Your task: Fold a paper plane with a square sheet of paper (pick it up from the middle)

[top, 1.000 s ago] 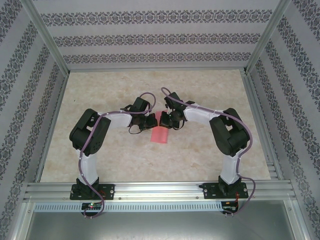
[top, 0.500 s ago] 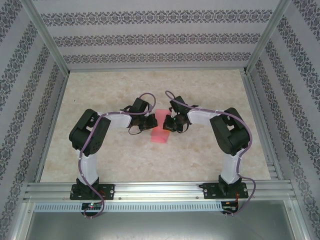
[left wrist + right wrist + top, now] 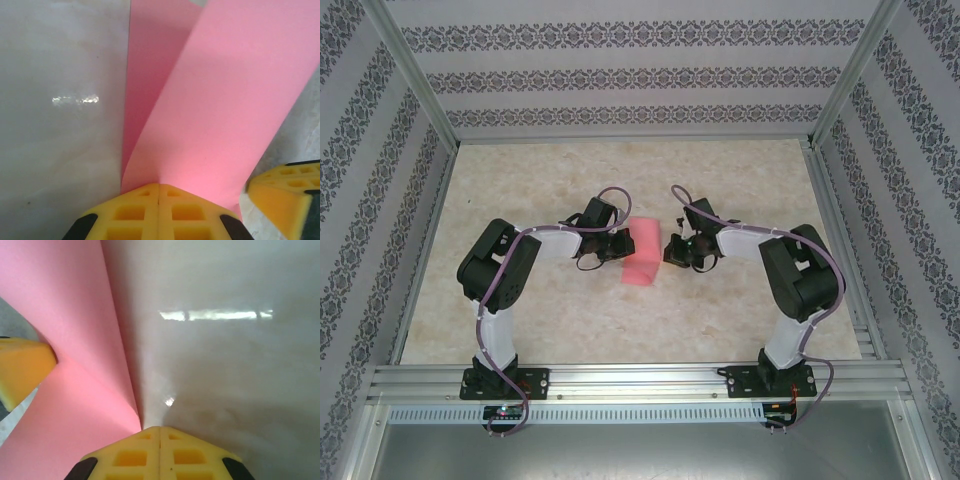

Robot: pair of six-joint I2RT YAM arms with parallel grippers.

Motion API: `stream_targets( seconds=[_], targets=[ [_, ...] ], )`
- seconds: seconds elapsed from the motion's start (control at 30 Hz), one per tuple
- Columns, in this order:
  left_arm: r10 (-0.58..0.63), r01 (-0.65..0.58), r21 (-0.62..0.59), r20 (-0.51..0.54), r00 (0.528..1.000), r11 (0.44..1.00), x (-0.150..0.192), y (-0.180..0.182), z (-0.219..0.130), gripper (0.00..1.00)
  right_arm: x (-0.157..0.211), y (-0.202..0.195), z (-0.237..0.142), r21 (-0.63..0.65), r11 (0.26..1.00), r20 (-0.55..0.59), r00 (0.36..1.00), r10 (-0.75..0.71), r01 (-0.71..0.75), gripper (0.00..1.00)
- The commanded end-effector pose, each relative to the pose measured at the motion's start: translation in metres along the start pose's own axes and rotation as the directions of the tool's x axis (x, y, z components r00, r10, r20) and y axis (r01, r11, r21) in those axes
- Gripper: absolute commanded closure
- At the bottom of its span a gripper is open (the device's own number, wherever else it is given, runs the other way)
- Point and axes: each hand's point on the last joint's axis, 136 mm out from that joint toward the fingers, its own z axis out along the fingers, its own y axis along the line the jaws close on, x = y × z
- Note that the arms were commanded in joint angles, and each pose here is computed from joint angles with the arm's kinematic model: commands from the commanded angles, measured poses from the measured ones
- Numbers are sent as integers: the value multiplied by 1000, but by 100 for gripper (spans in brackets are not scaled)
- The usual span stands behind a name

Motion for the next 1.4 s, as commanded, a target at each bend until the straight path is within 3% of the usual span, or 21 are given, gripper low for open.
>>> stream_targets(
  seconds=[0.0,0.17,0.47,0.77,0.93,1.17,1.37],
  targets=[
    [-150,74,-359,-190,970,931,81,112,18,98,-24,37,-27,-81,993,109,991,-81,90,94],
    [-146,69,-362,-192,970,929,80,111,17,98,-33,72,-30,-132,980,149,980,-129,149,94],
    [-153,69,-370,-200,968,926,82,112,16,98,-32,66,21,-155,980,70,991,-118,128,95],
    [-173,70,-409,-221,960,910,91,123,15,98,-38,4,29,-77,997,113,993,-14,23,96],
    [-180,71,-417,-228,957,906,95,127,15,99,-46,-26,13,-6,1000,145,989,18,-17,96],
    [-180,73,-412,-229,957,908,95,126,16,99,-72,26,-36,-77,994,255,965,-57,79,96],
    [-178,72,-410,-226,958,909,92,124,16,98,-59,64,-2,-140,981,167,980,-110,134,96]
  ],
)
